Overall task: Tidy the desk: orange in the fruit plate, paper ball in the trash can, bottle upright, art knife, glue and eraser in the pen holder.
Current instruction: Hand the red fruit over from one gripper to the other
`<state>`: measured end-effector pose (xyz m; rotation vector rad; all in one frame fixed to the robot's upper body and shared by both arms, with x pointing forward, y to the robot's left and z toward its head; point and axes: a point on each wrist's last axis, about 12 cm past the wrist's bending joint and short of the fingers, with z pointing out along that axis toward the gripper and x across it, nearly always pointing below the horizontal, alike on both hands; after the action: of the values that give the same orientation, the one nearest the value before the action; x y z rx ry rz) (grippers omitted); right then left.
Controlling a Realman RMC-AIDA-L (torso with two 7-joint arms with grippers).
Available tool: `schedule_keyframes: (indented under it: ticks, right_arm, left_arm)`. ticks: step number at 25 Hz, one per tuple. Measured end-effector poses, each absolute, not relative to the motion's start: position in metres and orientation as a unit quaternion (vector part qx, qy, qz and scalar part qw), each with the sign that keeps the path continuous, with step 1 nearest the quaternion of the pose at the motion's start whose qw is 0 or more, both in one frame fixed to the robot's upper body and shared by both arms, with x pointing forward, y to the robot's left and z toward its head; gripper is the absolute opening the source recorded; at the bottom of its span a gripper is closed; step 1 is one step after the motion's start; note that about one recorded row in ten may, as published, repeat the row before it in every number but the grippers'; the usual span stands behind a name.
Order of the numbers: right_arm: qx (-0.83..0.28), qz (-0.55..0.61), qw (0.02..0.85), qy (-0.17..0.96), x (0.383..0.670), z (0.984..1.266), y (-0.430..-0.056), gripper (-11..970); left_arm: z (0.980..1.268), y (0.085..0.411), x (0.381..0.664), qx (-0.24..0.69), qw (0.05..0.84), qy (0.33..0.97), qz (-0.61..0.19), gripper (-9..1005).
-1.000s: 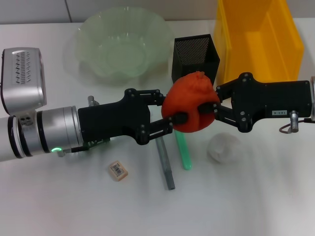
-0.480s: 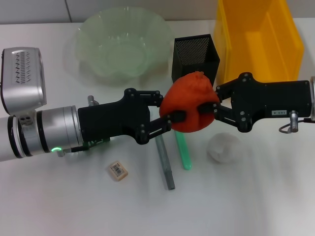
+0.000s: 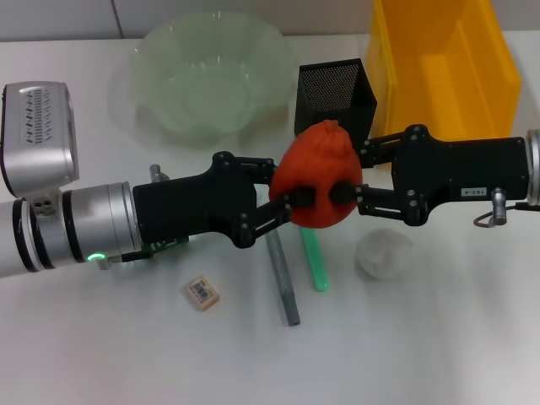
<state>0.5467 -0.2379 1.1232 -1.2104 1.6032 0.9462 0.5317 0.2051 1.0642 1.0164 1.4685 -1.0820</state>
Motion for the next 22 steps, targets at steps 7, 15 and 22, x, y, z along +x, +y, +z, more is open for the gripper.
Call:
schedule_keyframes:
  ticks: [7,15,22]
  right_arm:
    - [-0.489,0.382,0.444,0.646,0.5456,1.1236,-0.2387,422]
    - [-0.488,0.381,0.444,0.647,0.5444,1.1226,-0.2400,695]
    - [-0.487,0.382,0.444,0.648,0.5439,1.1223,-0.2405,696]
  left_arm:
    - [1.0640,0.2060,0.5310,0.417,0.501,0.610,-0.451,217]
    - [1.0640,0.2073,0.5304,0.417,0.501,0.610,-0.451,155]
    - [1.0644,0.2077,0.5305,0.417,0.501,0.609,-0.451,97]
